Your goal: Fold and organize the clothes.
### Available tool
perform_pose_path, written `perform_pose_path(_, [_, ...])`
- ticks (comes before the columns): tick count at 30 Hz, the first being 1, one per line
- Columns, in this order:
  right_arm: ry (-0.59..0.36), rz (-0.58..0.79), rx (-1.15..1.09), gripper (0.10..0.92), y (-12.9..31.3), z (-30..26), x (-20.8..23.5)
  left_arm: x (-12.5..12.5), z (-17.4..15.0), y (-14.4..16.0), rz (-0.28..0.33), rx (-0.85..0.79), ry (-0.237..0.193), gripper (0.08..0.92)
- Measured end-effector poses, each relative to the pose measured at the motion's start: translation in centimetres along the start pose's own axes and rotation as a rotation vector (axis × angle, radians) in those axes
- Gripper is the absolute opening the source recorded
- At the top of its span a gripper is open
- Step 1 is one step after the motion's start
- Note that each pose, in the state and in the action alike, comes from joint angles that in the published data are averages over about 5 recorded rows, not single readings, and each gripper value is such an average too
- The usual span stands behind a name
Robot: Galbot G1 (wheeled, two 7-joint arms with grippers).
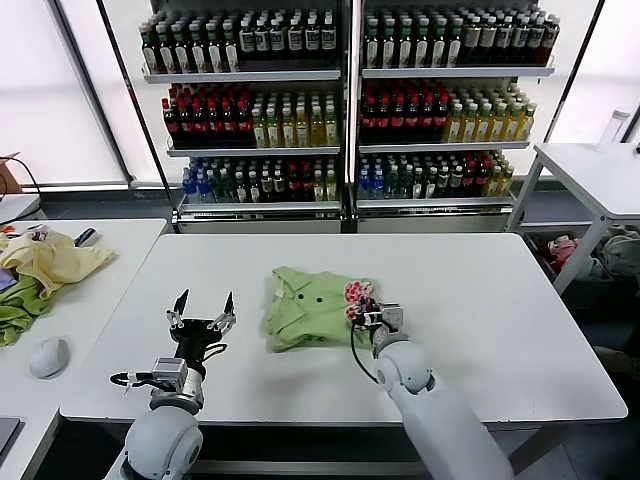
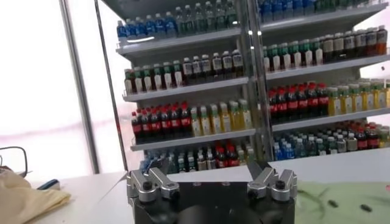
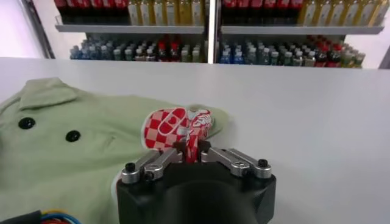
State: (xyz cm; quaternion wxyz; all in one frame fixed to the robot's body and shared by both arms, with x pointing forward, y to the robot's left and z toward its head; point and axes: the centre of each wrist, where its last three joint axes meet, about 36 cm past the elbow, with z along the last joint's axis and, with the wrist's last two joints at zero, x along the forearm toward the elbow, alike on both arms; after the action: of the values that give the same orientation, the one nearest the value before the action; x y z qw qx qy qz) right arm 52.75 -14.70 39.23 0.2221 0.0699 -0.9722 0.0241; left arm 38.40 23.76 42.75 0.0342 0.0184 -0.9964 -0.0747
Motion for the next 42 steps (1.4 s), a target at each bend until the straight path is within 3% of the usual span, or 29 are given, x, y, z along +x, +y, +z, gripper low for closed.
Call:
perform_pose_path(4, [-0.006, 0.032, 0.047, 0.137, -2.7, -0.3, -0.2, 0.1, 0.0, -0.1, 0.003, -0.003, -0.001, 0.823])
perform_pose_path(7, [-0.024, 0.049, 0.076, 0.161, -4.4, -0.4, 0.1, 0.2, 0.1, -0.3, 0.008, -0.005, -0.002, 0.823])
perform_pose_path(19, [-0.240, 0.100, 0.133, 0.497, -8.0, 0.3, 3.6, 1.2, 0.0, -1.3, 0.047, -0.001, -0.012, 0.823])
perform_pose_path(30, [-0.378, 0.107, 0.104, 0.796, -9.2, 2.9, 9.0, 2.8, -0.4, -2.2, 0.101, 0.018, -0.017, 0.823])
perform_pose_path(42, [-0.461, 0.139, 0.090, 0.823, -9.4, 4.8, 15.5, 4.5, -1.3, -2.8, 0.160, 0.069, -0.019, 0.823])
